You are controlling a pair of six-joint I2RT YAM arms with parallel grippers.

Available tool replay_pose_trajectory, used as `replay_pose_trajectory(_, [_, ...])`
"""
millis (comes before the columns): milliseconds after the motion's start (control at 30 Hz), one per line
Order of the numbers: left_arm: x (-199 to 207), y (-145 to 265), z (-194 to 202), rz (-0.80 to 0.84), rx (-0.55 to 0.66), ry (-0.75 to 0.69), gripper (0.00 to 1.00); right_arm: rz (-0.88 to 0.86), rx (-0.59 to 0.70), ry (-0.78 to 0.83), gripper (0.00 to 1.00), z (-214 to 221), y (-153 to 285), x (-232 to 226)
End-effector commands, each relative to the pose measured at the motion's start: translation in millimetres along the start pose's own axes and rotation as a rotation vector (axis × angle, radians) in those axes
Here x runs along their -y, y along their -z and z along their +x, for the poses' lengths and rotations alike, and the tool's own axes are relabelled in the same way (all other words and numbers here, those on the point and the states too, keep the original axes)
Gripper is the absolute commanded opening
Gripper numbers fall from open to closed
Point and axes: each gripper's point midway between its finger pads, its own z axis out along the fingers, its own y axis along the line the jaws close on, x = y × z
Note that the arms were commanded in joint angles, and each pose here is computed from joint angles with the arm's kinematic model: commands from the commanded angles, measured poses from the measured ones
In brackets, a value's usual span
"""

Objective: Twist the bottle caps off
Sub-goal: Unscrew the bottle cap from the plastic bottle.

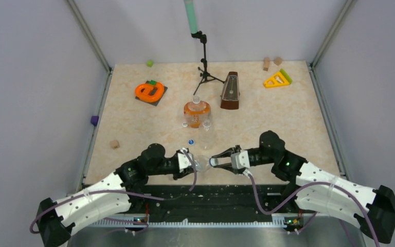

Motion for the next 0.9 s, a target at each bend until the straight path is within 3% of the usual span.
replay_pose_trajectory(0, [12.3, 1.6, -57.1, 0.134, 0.159, 0.03, 0.0, -0.05, -0.109, 0.178, 0.0, 10.9, 1.4, 10.7])
replay_pose_trajectory(333, [2.8, 6.3, -55.5, 0.073, 0.171, 0.036, 0.0, 0.042, -0.053, 0.201, 0.06, 4.8, 5.4, 15.2])
replay_pose_trajectory(600, [-6.0, 3.0, -49.7, 0.032, 0.132, 0.043, 0.0, 0.114, 0.017, 0.203, 0.49, -7.5, 12.5, 15.6])
replay_pose_trajectory(867, [-15.3, 4.7, -47.3, -0.022, 0.116, 0.036, 0.0, 0.219, 0.048, 0.144, 0.53, -9.1, 19.9, 22.4])
